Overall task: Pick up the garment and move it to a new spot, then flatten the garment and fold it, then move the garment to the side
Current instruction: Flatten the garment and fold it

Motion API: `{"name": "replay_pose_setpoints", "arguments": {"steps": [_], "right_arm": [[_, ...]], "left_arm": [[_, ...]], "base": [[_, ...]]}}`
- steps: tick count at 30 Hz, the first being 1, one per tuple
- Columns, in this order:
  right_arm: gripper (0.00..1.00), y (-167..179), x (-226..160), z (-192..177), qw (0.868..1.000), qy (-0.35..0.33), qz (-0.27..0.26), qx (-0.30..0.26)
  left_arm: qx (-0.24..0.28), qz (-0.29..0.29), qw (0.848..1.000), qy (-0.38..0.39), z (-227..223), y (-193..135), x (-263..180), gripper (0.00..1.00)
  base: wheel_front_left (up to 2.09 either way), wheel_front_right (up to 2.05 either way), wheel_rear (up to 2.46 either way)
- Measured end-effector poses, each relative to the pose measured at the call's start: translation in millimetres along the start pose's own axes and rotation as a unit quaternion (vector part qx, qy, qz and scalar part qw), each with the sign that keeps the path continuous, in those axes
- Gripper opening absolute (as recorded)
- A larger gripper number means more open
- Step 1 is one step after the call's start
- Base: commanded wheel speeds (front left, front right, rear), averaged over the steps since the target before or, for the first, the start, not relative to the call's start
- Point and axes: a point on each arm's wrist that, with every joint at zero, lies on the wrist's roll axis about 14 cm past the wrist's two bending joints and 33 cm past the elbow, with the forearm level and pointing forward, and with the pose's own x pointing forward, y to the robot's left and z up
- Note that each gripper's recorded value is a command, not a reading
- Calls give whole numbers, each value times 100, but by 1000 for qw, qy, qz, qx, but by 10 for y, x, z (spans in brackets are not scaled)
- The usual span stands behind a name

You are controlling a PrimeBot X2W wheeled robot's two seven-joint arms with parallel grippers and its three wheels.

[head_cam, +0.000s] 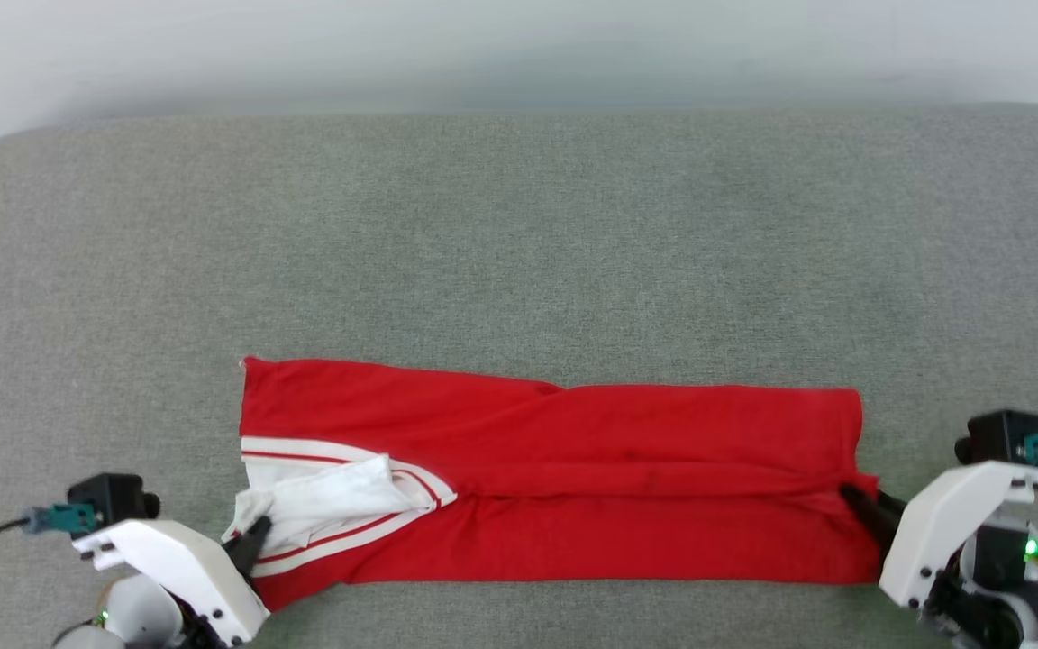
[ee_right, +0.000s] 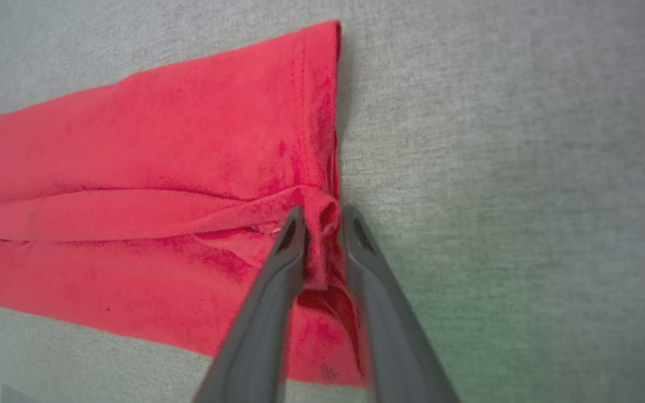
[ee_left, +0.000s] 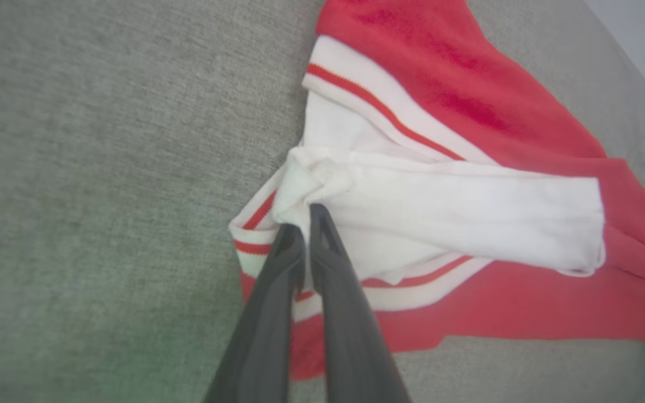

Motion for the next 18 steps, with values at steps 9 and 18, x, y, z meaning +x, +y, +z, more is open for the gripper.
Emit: {"name": "replay_pose_setpoints", "arguments": {"steps": [9,18], "right_arm": [[100,60,-161,18,996,-87,8,-4],[100,17,-593,515,984,-169,3,-50]], "left_arm": [[36,-9,995,-97,164,-141,0,100],[124,-53,952,-274,760,-703,-335,100]], "base": [[0,0,0],[0,0,0]]}}
